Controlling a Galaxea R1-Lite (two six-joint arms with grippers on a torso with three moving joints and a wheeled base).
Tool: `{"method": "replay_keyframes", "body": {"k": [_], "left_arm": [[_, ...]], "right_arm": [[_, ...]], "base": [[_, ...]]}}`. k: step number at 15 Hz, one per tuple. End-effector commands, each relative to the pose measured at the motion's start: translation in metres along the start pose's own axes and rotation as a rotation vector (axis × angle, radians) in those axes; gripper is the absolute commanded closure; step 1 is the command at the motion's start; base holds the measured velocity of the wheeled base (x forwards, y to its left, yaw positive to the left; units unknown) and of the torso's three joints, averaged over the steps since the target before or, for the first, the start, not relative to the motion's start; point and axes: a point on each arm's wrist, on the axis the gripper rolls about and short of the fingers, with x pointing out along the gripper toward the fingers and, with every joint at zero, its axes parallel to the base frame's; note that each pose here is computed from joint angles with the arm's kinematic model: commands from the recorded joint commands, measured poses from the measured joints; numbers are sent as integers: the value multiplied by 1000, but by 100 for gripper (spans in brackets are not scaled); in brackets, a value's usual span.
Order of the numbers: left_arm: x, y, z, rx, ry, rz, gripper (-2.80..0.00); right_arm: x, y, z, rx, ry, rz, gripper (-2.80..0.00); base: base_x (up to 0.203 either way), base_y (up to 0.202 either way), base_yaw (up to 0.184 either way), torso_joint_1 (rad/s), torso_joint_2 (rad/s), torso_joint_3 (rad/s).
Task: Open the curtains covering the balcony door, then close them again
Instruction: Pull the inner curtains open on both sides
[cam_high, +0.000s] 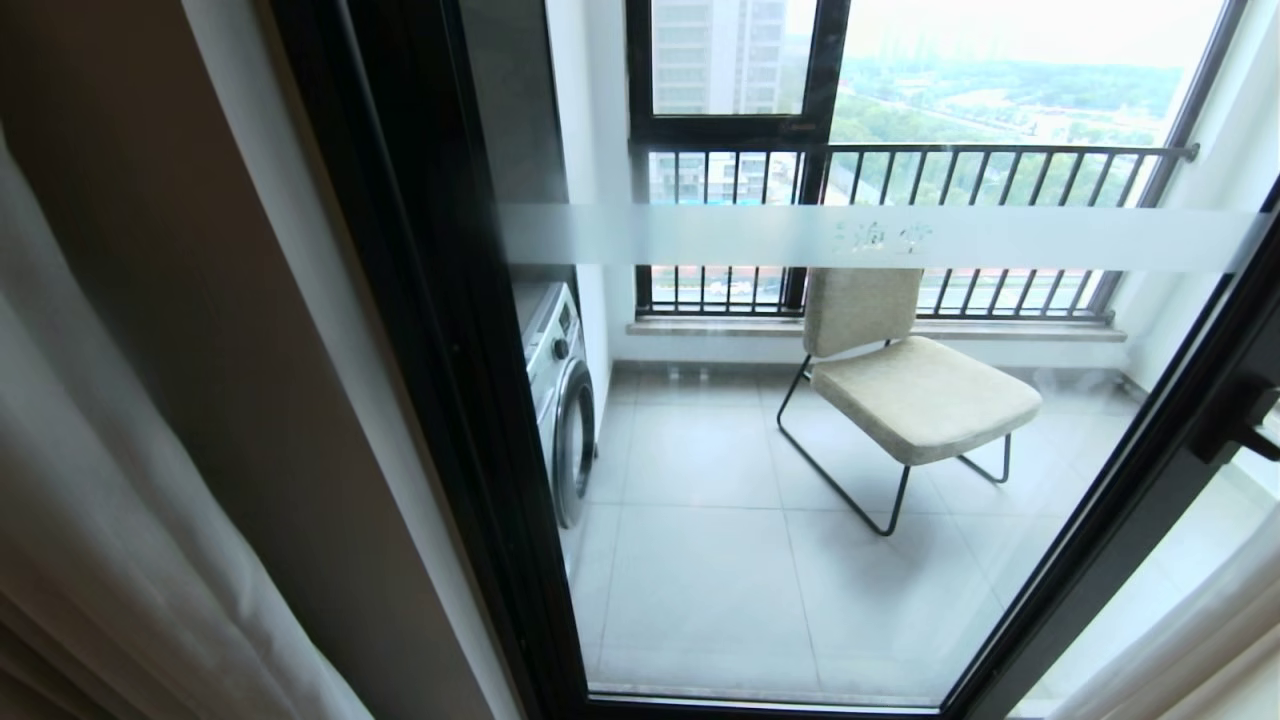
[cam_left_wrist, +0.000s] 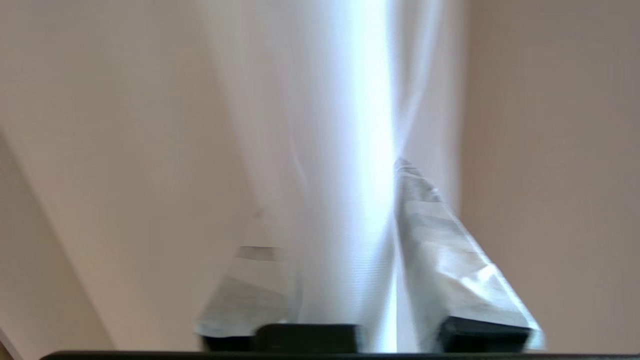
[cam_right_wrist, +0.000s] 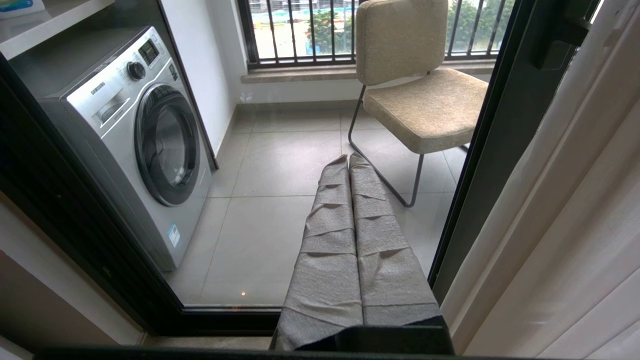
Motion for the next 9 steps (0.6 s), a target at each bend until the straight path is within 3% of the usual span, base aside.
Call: {"method": "replay_keyframes", "body": {"k": [1,9], "left_arm": [[-9,-4,7,2,-20,-11,-280],[-74,-18,9,-4,-7,-16,-280]], "right_arm": [[0,0,0,1,-1,0,0],[0,0,0,1,-1,0,0]], "base": [[0,0,0,0,0,0],[0,0,0,0,0,0]]}}
